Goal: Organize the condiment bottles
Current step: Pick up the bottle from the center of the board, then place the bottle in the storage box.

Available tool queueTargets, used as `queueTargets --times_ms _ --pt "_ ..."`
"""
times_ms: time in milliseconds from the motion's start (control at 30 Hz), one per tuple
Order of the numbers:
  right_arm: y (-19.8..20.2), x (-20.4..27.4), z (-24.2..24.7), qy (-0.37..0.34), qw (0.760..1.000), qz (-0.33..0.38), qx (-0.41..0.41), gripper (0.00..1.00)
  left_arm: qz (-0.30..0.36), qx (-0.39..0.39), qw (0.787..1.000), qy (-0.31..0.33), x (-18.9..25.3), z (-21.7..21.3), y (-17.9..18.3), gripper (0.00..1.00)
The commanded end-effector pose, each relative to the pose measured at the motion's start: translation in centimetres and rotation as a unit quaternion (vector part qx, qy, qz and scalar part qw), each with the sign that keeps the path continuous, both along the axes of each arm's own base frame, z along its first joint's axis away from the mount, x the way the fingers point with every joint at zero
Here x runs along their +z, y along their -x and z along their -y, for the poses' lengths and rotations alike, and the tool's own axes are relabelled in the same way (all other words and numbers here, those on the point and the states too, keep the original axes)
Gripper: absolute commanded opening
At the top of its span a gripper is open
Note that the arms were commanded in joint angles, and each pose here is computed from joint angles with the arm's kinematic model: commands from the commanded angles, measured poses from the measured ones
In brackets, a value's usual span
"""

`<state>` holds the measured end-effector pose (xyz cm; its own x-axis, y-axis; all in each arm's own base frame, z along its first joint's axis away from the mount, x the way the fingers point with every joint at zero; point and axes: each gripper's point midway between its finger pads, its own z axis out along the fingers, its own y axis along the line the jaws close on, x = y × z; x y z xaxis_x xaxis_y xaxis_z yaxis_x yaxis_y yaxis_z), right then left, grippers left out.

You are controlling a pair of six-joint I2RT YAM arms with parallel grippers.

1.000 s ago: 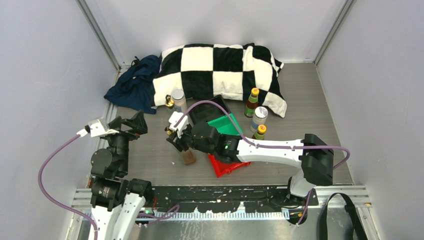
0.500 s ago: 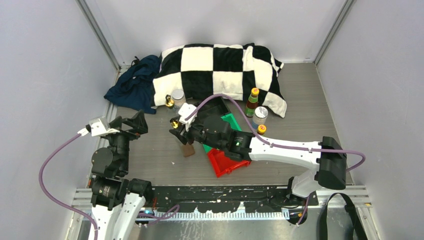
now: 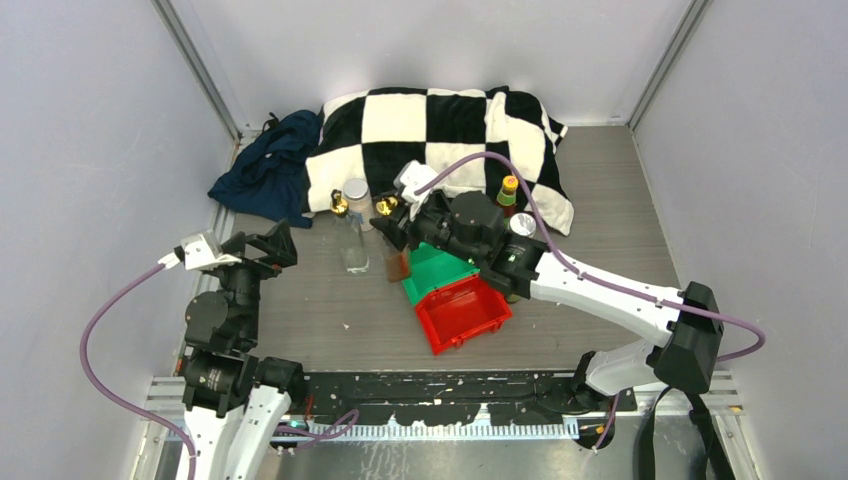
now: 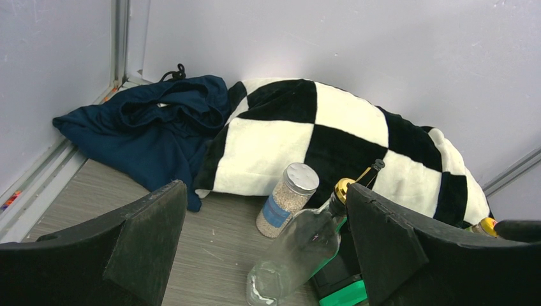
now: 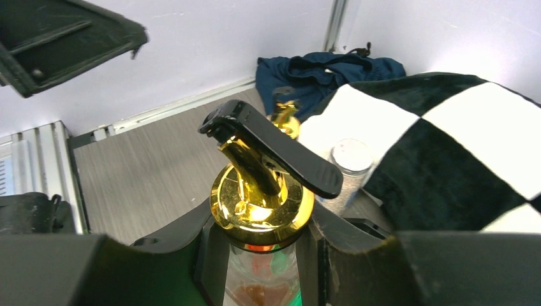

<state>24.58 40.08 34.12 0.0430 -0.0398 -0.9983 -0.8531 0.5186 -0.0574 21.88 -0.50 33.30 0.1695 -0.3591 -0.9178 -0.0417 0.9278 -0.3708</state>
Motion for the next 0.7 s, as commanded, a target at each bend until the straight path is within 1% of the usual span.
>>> queueTargets --times_ms 0,300,667 --pt "0.1 8.6 1.9 -0.080 0.995 0.063 0.024 0.01 0.019 -0.005 1.000 -0.001 1.0 0.2 -0.3 0.95" --pt "-2.7 9.2 2.6 -0.066 0.995 0.062 0.046 0.01 0.017 -0.015 1.000 -0.003 0.8 0.6 -0.4 0.95" --pt "-7.3 9.2 4.5 -0.068 0.995 0.046 0.054 0.01 0.021 -0.024 0.999 0.004 0.7 0.9 -0.2 0.95"
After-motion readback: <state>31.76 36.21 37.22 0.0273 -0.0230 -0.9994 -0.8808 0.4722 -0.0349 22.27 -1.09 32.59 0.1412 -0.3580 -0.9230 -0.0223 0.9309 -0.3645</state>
